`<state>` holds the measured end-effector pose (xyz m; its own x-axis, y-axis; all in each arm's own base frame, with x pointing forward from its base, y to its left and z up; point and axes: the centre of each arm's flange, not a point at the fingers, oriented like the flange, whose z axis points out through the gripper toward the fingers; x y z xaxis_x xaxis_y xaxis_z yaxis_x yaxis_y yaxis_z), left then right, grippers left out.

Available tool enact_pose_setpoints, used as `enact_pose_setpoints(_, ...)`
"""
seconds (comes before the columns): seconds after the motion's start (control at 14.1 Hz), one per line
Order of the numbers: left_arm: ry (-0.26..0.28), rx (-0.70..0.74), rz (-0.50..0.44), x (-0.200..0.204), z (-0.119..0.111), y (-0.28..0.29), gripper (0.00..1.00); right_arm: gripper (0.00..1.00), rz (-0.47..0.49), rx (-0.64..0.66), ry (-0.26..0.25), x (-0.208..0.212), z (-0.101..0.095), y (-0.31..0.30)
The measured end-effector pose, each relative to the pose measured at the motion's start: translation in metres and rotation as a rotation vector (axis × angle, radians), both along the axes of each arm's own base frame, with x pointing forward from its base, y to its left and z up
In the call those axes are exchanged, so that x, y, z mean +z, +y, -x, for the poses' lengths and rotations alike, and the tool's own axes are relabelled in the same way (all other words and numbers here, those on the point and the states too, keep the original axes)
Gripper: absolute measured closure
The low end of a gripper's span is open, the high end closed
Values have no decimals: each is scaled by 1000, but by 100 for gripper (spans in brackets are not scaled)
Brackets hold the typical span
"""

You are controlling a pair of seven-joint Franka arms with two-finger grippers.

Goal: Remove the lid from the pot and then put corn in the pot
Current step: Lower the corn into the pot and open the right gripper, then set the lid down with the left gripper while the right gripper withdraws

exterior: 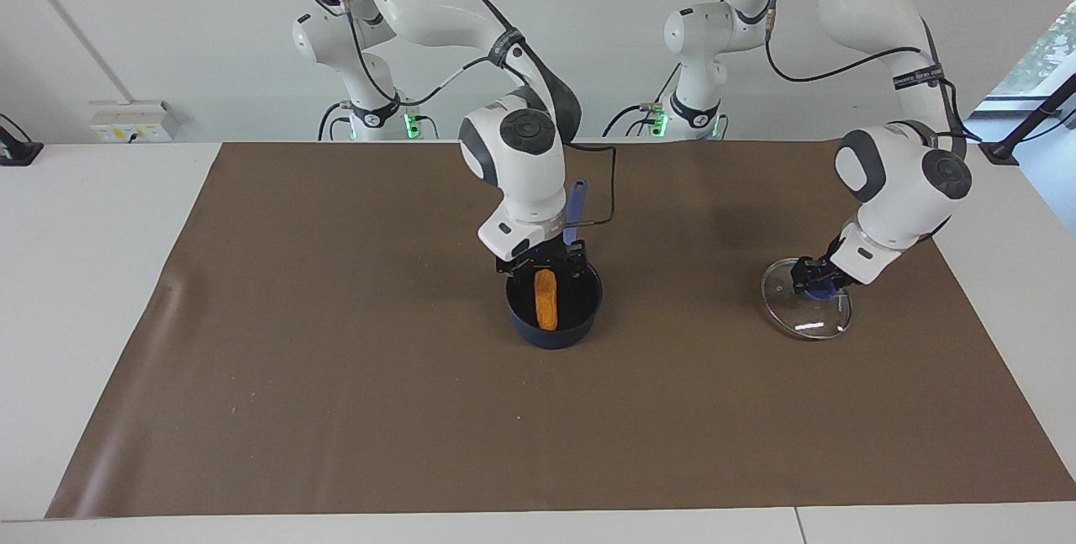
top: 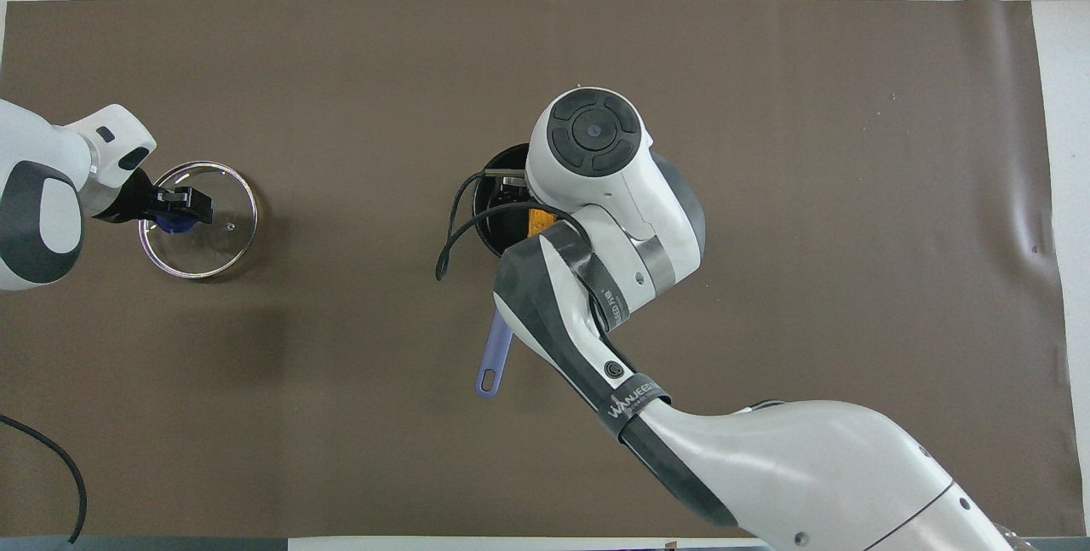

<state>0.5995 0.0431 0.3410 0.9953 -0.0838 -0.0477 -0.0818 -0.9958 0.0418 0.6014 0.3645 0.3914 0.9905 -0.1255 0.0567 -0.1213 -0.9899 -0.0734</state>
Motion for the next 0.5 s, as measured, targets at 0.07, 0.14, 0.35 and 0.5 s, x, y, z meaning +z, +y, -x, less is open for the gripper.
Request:
enact_pose_setpoints(0.07, 2, -1, 0, -1, 1, 0, 33, 0, 13, -15, -2, 9, -11, -17)
enact_pose_setpoints(0.14, 4, -1, 0, -3, 2, 0, 33, 0, 29, -14, -6, 22, -21, -38)
enact_pose_setpoints(0.35, 2, -4, 0, -3, 2, -1, 10, 0, 55, -8, 7, 90, -44, -138)
enact_pose_setpoints(0.5, -5, -6, 0, 0, 0, -2, 0, 0, 66, 10, 38, 157, -39, -225)
